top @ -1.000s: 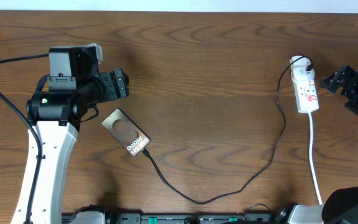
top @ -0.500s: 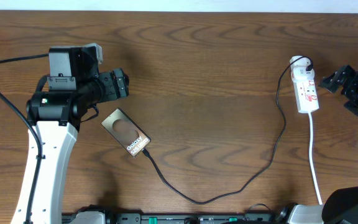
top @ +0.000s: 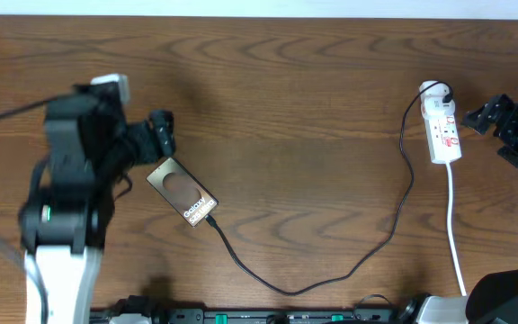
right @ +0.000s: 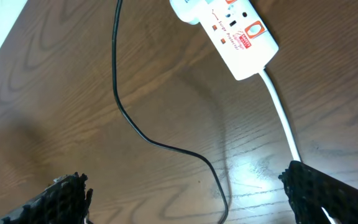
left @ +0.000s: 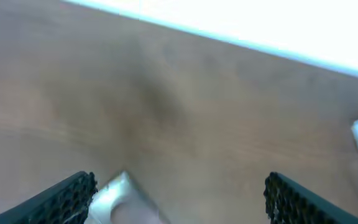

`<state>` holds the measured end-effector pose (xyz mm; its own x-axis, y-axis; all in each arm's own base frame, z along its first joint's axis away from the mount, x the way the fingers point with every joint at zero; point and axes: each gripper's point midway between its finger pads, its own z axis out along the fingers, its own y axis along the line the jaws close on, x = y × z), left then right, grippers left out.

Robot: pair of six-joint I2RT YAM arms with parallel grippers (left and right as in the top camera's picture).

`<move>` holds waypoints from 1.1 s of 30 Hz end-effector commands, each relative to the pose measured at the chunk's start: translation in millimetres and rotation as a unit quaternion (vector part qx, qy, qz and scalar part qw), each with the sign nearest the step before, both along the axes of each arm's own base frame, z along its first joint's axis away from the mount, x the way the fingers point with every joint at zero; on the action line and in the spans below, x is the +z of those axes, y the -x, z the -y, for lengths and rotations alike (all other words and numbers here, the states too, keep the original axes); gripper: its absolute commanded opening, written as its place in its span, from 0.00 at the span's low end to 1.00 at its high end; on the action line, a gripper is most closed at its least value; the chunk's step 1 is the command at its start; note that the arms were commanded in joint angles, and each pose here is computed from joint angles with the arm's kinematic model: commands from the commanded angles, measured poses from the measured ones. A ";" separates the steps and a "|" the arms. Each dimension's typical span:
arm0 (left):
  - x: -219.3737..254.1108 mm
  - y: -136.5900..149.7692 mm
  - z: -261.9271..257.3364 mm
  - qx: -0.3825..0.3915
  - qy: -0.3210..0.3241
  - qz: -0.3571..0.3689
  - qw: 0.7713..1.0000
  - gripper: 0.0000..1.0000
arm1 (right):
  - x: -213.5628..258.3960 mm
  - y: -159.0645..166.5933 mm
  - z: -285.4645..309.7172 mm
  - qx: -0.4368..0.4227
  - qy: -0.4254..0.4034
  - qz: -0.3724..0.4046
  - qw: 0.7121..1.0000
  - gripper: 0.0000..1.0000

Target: Plug charger to phone and switch on socket

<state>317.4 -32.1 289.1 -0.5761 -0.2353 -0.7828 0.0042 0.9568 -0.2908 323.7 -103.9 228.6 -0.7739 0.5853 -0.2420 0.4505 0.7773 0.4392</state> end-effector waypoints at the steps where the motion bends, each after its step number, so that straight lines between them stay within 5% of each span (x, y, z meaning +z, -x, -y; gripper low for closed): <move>1: 3.1 13.9 -4.7 0.010 -0.011 0.078 0.997 0.89 | 4.9 -0.4 -3.7 -0.001 -0.005 0.007 1.000 0.99; 8: 21.0 54.0 -8.4 0.021 -0.006 0.315 0.949 0.89 | 4.9 -0.4 -3.7 -0.001 -0.005 0.007 1.000 0.99; 15: -14.5 77.9 -17.3 0.041 -0.008 0.406 0.913 0.89 | 4.9 -0.4 -3.7 -0.001 -0.005 0.007 1.000 0.99; 20: -56.3 77.7 -28.1 0.062 -0.017 0.405 0.912 0.89 | 4.9 -0.4 -3.7 -0.001 -0.005 0.007 1.000 0.99; 27: -125.3 71.5 -48.5 0.115 -0.015 0.268 0.956 0.89 | 4.7 -0.2 -3.2 -0.001 -0.004 0.006 1.000 0.99; 33: -153.0 76.0 -64.8 0.175 0.005 0.211 0.962 0.89 | 4.7 -0.2 -3.2 -0.001 -0.004 0.006 1.000 0.99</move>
<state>244.1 22.0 151.9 -0.0705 -0.3280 -0.9420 -0.1209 0.9402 -0.3183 323.7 -103.7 228.7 -0.7737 0.5859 -0.2412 0.4507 0.7765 0.4403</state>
